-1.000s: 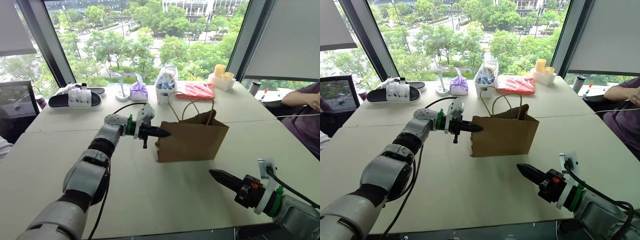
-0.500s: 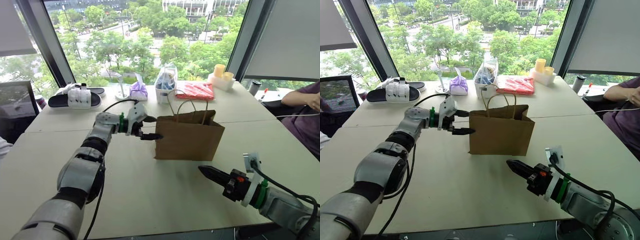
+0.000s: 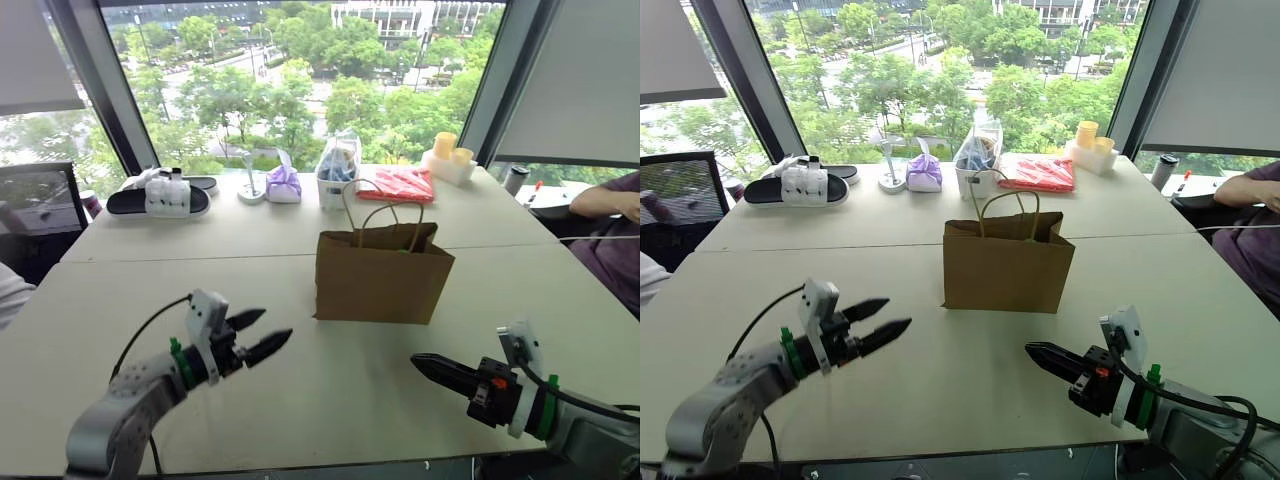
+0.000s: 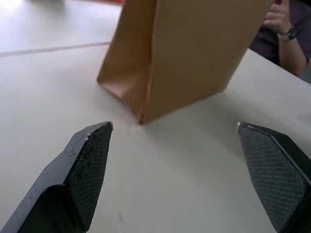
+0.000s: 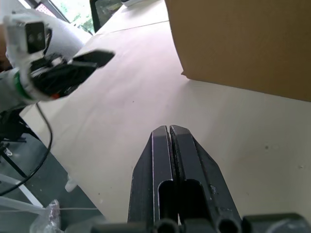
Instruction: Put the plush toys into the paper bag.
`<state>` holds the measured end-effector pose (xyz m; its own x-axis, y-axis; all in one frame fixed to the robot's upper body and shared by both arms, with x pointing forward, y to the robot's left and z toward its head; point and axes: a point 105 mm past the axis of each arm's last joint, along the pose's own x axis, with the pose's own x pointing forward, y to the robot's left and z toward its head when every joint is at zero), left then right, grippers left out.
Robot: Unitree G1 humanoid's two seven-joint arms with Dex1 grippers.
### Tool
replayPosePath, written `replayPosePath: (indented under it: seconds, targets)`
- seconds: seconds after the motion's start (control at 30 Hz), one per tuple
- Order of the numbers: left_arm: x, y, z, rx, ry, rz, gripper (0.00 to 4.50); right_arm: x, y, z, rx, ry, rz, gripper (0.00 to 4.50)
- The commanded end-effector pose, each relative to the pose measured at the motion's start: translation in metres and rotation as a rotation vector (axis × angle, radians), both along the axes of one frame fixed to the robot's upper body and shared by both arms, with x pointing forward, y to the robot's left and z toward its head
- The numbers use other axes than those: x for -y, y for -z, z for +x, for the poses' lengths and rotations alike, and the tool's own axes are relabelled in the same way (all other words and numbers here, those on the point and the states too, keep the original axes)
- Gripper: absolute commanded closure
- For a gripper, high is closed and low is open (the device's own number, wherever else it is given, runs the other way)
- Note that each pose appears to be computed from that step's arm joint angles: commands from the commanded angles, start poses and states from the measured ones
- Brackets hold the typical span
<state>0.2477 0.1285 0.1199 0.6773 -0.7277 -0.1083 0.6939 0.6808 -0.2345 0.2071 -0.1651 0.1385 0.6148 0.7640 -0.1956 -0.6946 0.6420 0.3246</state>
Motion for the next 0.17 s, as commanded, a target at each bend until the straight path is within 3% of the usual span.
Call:
replayPosePath:
  seconds: [0.03, 0.17]
  targets:
    - [0.009, -0.015, -0.01, 0.039, -0.012, -0.005, 0.31, 0.0, -0.007, -0.004, 0.038, -0.036, -0.027, 4.5]
    - [0.002, -0.005, -0.015, 0.01, -0.073, 0.015, 0.31, 0.011, 0.001, 0.004, 0.06, 0.006, -0.115, 4.5]
